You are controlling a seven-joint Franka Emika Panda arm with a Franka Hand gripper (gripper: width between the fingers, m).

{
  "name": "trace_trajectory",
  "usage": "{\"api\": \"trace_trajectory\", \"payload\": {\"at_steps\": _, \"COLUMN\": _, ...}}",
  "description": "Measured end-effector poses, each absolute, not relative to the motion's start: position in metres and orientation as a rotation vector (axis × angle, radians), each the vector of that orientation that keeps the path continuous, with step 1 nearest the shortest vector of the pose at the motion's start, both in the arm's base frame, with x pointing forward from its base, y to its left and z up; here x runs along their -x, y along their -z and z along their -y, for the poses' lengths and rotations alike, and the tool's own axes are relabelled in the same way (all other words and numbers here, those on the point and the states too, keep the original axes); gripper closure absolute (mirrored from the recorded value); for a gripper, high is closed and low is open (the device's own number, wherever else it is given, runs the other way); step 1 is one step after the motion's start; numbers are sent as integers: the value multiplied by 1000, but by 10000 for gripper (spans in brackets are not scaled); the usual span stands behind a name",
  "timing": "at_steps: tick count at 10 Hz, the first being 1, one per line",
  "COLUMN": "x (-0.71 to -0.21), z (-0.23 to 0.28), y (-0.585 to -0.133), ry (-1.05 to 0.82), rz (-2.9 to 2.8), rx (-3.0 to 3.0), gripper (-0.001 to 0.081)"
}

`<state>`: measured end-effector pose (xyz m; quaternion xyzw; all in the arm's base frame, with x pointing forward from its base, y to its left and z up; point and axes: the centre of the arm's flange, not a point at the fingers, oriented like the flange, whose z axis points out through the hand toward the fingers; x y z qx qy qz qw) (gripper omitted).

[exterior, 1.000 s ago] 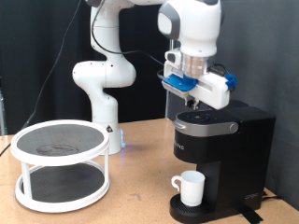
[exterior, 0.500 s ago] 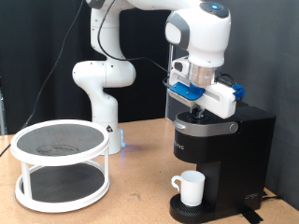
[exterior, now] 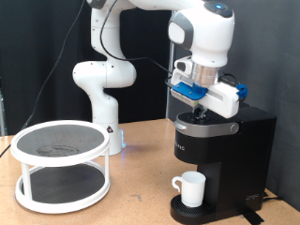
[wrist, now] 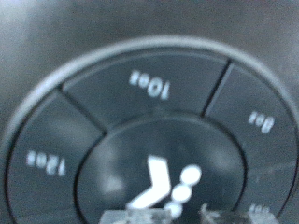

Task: Make a cup of coffee with the keurig machine

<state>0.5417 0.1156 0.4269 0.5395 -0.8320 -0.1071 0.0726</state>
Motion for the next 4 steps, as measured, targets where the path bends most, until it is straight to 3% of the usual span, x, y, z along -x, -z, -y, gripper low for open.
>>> {"api": "trace_trajectory", "payload": {"at_steps": 4, "x": -524, "z": -116, "y": -455, "ry": 479, "rz": 2552, "rx": -1743, "gripper": 806}}
